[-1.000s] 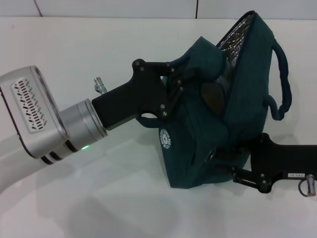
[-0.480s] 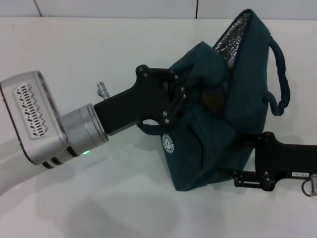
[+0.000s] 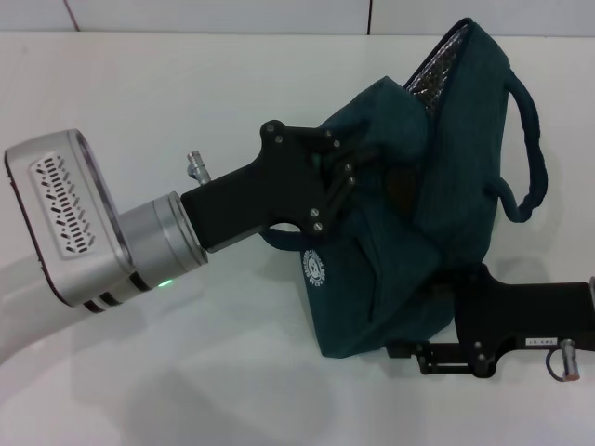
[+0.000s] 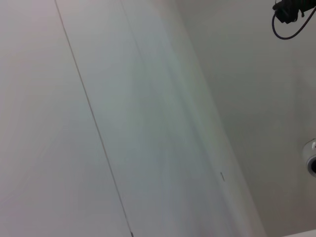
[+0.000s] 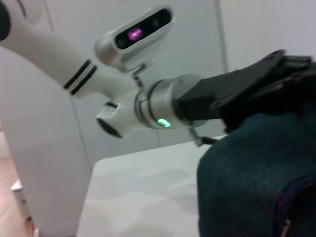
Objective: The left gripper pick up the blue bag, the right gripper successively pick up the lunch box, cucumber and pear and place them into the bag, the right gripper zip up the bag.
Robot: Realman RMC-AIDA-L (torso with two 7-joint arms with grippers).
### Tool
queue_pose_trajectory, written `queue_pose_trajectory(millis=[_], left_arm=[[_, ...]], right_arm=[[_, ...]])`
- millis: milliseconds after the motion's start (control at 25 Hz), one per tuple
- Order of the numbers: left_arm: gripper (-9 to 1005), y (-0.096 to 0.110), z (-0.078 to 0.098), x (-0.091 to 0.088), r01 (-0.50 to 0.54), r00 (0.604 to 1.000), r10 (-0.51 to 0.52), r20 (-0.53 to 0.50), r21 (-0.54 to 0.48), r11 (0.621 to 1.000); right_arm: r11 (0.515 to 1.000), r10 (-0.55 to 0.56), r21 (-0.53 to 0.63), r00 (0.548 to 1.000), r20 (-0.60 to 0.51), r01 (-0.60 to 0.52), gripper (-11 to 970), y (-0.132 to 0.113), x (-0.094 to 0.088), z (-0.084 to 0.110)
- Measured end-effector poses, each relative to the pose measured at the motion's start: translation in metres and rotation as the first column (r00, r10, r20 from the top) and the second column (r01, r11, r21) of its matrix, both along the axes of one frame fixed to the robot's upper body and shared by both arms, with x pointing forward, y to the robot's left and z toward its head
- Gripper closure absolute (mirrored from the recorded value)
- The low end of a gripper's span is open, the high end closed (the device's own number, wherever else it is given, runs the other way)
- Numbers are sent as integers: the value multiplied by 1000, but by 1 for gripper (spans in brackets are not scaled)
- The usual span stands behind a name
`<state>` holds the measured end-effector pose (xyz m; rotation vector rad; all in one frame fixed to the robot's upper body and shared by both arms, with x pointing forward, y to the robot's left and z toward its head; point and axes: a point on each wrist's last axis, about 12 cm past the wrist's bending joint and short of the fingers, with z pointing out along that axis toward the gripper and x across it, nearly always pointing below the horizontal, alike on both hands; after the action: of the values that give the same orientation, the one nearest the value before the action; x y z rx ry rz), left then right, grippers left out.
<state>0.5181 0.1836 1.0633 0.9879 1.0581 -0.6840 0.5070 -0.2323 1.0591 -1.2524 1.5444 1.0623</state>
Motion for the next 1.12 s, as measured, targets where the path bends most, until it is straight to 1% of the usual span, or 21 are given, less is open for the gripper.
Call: queue_pose_trajectory(millis=[200,360,480,680,1120], left_arm=[[931,-1,0,-1,6,1000,-6,1,0,1000],[931,0,0,-1,8,1000,-8,2,-3,1000],[931,1,-1,-2,4,1000,-4,-2,-3,1000],[931,1,-2,-3,2,1000,-2,-4,-3,1000],[930,0,0,-1,6,1000,-6,3,-1,1000]], right_arm=[[1000,22,5,1000,-2,-22,349,3,-2,0],[1000,6,3,1000,-9,-6,354,1,-2,-1],[1000,-25,13,1000,-15,25,357,-5,-4,-2],[991,-119,59,993,-10,120,363,-22,-5,0],[997,-62,45,998,-10,63,375,-14,-7,-1]])
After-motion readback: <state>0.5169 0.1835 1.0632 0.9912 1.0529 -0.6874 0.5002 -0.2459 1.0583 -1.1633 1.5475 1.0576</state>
